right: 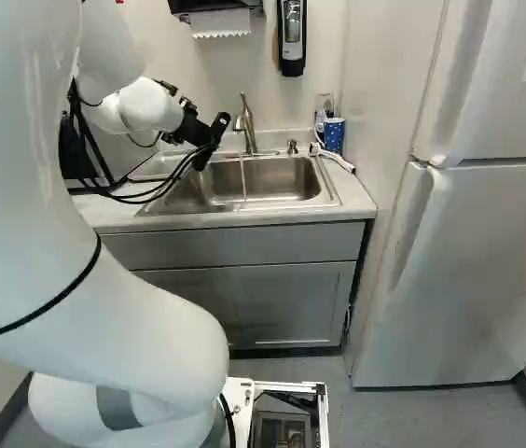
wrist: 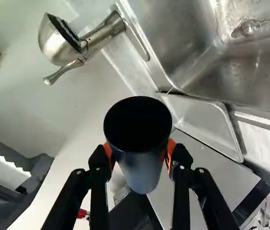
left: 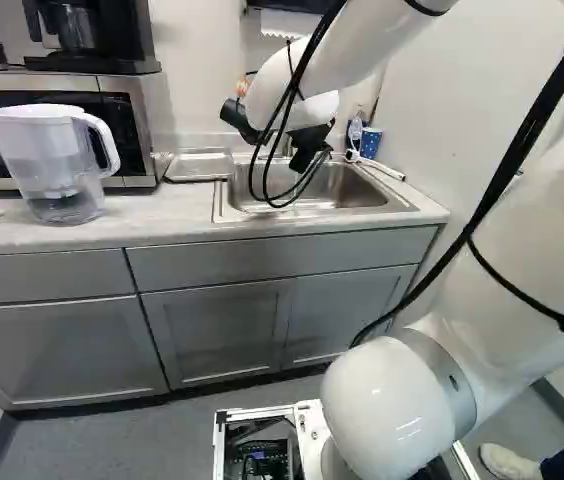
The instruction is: Rinse the cup and place it in the tray
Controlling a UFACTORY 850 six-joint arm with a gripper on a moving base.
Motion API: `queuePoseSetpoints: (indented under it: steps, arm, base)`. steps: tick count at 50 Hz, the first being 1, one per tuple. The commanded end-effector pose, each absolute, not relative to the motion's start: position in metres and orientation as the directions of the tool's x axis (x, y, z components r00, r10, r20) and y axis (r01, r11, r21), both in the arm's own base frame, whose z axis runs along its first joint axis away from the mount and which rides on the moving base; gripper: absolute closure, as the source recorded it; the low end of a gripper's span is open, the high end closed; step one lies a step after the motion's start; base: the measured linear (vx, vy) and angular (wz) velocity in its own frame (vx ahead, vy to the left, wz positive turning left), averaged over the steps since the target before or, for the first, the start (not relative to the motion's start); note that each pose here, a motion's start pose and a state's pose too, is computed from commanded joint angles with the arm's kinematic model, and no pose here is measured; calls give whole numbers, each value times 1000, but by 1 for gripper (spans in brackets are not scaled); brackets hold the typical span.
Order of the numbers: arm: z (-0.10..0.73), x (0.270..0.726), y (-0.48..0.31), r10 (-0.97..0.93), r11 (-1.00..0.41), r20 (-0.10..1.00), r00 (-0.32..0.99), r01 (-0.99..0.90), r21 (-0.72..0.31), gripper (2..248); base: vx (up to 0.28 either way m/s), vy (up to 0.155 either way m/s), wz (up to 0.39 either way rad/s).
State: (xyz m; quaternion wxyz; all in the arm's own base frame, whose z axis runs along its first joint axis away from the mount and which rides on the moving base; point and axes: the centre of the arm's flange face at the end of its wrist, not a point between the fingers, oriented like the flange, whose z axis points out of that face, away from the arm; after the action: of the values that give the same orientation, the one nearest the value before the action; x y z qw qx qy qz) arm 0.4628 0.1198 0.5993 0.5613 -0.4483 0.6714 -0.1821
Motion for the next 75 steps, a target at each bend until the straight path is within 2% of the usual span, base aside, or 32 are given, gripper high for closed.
queuePoseSetpoints:
  steps: [25, 52, 75]
  arm:
    - [599, 463, 120, -823, 506, -566, 45, -396, -766, 128]
    - [599, 463, 120, -929, 265, -339, 150, -370, -891, 128]
    - [599, 463, 120, -965, 35, -115, 234, -323, -946, 128]
  base:
    - [0, 0, 0]
    - [0, 0, 0]
    - [0, 0, 0]
